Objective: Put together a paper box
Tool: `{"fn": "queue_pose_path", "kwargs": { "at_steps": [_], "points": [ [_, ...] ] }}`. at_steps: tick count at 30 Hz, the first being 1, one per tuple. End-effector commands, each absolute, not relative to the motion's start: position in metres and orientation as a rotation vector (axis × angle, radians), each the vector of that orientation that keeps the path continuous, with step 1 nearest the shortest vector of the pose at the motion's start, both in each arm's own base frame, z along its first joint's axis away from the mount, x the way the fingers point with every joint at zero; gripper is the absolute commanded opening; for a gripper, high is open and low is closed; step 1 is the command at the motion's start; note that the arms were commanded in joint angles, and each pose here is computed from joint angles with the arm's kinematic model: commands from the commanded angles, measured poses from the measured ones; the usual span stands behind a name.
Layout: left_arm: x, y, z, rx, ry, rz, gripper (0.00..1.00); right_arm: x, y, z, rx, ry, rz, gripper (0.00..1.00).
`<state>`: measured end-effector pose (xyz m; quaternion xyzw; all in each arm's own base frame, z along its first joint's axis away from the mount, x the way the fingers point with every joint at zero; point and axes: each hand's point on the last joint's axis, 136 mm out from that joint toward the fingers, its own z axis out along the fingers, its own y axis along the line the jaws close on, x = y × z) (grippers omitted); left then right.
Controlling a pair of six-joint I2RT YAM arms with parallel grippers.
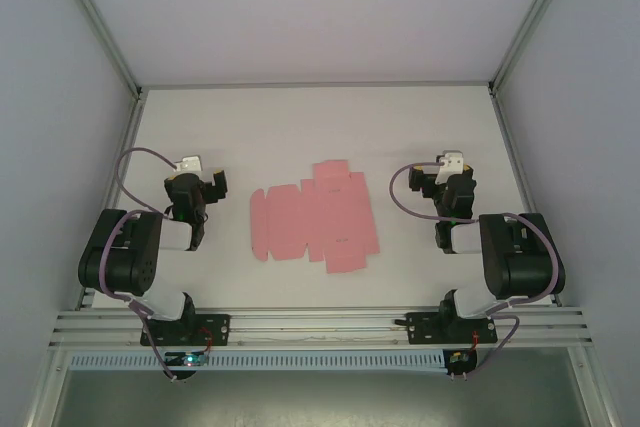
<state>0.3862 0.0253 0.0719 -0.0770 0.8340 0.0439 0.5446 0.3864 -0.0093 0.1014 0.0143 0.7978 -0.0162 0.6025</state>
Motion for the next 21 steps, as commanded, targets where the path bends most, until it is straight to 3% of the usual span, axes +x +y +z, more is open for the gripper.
{"fn": "queue_pose_path", "kwargs": {
  "at_steps": [1,21],
  "points": [
    [0.3933,0.0243,0.088,-0.167,1.924,0.111,1.0,0.3917,-0.0024,0.1137,0.023,1.809,-0.004,0.98],
    [0.3988,0.0188,0.0936,-0.132,1.959,0.078,1.0,0.3929,-0.0055,0.117,0.045,1.803,-0.006,0.98]
  ]
}}
